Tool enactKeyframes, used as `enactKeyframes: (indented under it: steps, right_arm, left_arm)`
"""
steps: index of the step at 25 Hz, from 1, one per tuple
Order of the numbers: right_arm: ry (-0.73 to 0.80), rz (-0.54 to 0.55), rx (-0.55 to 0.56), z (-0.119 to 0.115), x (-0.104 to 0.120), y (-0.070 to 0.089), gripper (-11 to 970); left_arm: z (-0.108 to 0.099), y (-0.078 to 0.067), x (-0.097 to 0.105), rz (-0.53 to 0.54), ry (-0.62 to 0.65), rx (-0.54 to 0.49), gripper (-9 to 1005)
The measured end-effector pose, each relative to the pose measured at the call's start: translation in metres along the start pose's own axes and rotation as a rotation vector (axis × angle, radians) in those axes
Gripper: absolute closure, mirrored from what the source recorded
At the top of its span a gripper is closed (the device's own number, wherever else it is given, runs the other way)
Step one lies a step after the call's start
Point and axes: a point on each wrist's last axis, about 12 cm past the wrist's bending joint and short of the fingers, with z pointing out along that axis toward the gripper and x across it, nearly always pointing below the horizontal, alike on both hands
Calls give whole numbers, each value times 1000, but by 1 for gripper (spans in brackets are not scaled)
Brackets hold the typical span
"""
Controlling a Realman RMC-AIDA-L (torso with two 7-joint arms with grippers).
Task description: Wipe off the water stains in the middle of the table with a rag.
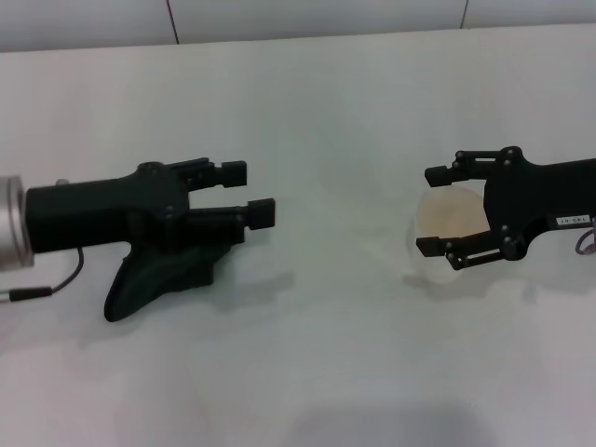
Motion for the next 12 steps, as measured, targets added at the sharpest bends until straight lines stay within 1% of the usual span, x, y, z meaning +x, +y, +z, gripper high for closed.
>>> enactKeyframes:
  steps: [3, 4, 9, 12]
  right_arm:
    - [1, 4, 0, 0, 1, 0, 102]
    - [1, 7, 1, -1, 2, 1, 102]
    - [2, 13, 2, -1, 3, 2, 102]
    - [2, 13, 0, -1, 4, 2, 102]
  left_arm:
    - [-9, 2, 23, 53, -59, -20, 132]
    - [-10, 2, 27, 72, -66, -26, 132]
    - [-16, 0, 62, 228, -160, -74, 133]
    - [-20, 0, 77, 257, -230, -116, 134]
